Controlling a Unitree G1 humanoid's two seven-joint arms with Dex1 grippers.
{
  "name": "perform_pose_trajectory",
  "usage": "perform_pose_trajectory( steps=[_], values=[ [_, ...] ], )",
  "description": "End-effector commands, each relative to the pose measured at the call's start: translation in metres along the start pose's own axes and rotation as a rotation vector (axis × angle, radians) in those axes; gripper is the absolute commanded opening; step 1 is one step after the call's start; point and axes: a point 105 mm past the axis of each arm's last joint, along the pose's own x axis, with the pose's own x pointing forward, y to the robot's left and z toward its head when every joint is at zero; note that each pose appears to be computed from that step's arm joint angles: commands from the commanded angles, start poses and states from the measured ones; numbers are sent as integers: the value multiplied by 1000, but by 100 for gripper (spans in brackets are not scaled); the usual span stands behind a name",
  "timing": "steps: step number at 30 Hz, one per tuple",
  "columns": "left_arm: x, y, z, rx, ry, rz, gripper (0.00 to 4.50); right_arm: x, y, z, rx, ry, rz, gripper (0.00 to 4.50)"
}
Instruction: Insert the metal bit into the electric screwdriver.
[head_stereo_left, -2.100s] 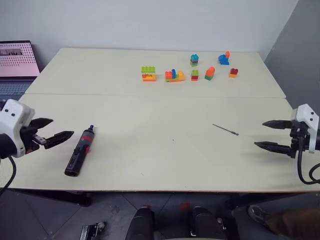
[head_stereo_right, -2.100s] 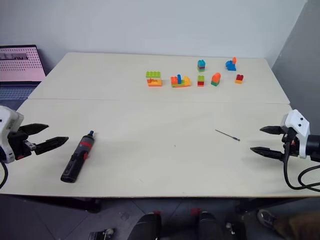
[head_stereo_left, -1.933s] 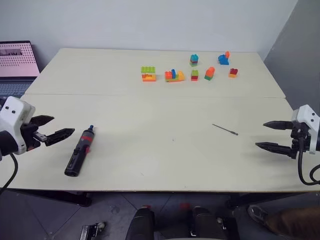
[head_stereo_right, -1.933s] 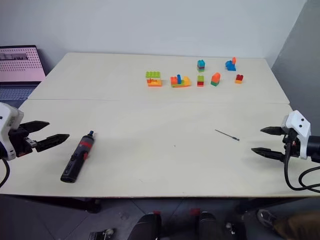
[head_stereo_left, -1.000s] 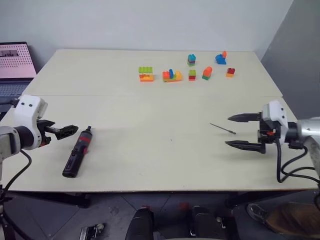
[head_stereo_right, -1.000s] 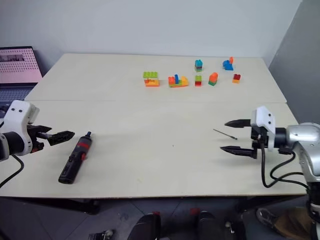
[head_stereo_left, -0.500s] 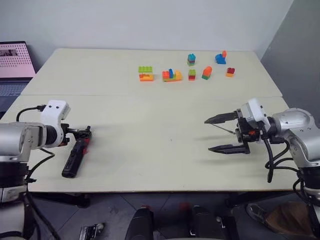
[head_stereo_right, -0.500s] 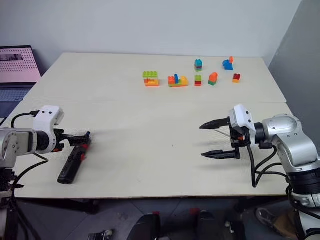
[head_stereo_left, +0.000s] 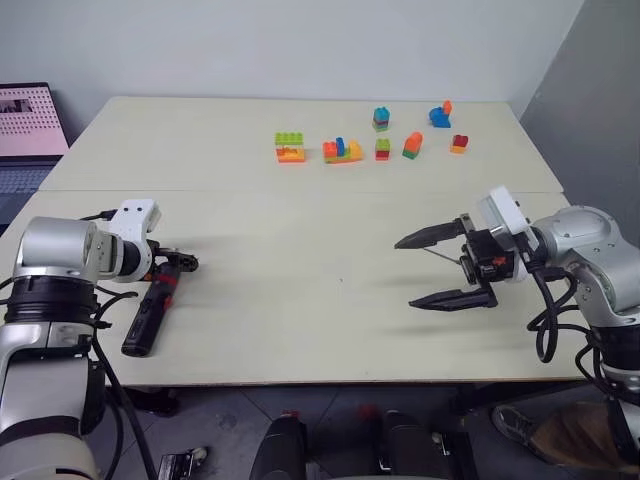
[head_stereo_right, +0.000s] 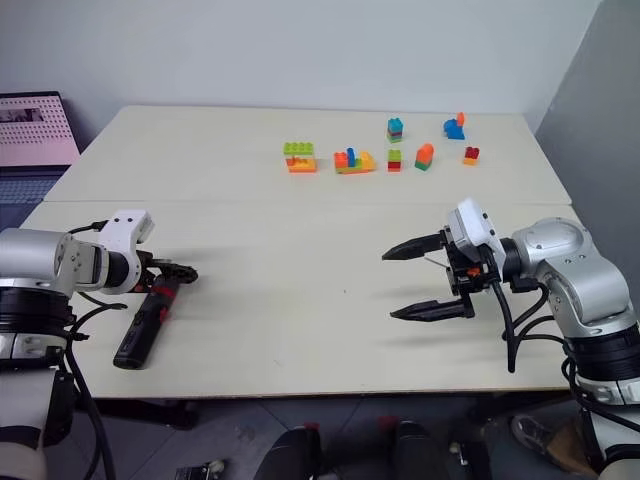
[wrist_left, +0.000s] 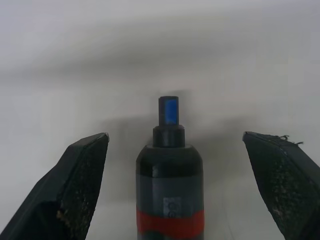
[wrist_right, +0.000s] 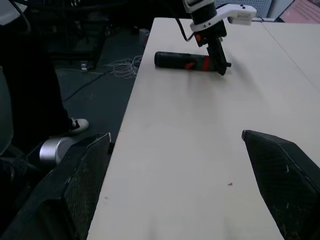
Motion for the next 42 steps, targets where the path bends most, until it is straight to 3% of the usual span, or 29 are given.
perform_pose_trajectory(
  steps=[1, 15, 22, 28, 29, 34, 38, 42],
  values=[
    [-5, 3, 13, 13, -31, 20, 450, 0, 3, 13, -44, -17, 21, 443],
    [-1, 3, 1, -5, 22, 12, 450, -1, 3, 11, -49, -7, 5, 443],
    [2, 3, 1, 9, 31, 16, 317, -1, 2, 9, -50, 3, -8, 450],
    [3, 1, 4, 35, 9, -1, 166, -3, 3, 8, -45, 10, -26, 450],
    [2, -1, 7, 66, -9, -6, 163, -3, 3, 7, -44, 11, -29, 450],
    [-6, -22, 19, 204, -84, -91, 163, -6, 6, 7, -29, 15, -50, 450],
    [-25, -81, 44, 493, -288, -221, 163, -19, 8, 6, -10, 30, -127, 450],
    [-45, -140, 53, 563, -423, -434, 163, -29, 10, 8, 3, 45, -191, 450]
  ],
)
